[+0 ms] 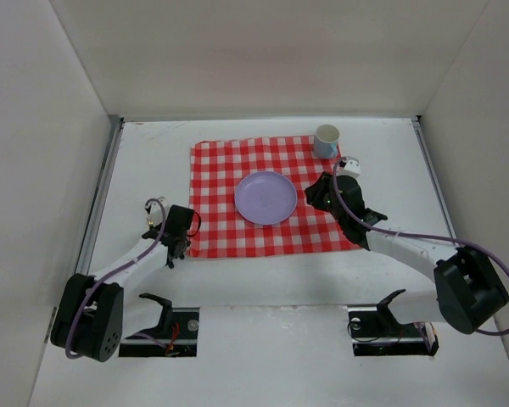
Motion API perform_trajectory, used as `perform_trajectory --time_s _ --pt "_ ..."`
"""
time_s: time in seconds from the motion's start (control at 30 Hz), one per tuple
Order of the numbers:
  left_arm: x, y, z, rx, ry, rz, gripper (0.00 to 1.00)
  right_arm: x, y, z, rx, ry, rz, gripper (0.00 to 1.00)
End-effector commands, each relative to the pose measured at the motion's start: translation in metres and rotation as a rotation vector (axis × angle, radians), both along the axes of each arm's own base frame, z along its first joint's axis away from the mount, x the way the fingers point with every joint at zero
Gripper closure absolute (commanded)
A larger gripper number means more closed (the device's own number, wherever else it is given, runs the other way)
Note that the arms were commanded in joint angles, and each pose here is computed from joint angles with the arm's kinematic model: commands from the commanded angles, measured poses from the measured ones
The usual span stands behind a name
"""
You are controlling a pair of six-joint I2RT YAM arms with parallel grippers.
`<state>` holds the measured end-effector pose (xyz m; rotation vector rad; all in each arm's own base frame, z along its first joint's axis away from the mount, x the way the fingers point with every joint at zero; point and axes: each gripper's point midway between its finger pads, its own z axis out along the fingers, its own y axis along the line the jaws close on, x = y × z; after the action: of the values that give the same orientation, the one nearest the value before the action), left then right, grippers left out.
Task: Set the dinner table for one person
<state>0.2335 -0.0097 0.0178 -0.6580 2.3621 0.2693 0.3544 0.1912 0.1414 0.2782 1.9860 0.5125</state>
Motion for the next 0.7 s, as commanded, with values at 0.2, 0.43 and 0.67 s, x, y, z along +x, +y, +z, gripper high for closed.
perform_trajectory --time_s 0.2,0.43,0.67 --pt "0.024 -0.006 0.020 -0.027 -0.082 -0.002 0.96 0.008 0.008 0.034 0.063 -0.096 0.005 0.73" --pt "0.042 -0.017 0.093 0.012 -0.251 -0.061 0.97 0.004 0.004 0.039 0.082 -0.115 -0.010 0.71" --pt "0.054 -0.088 0.166 -0.086 -0.415 -0.219 0.97 0.004 -0.031 0.051 0.089 -0.175 -0.141 0.53"
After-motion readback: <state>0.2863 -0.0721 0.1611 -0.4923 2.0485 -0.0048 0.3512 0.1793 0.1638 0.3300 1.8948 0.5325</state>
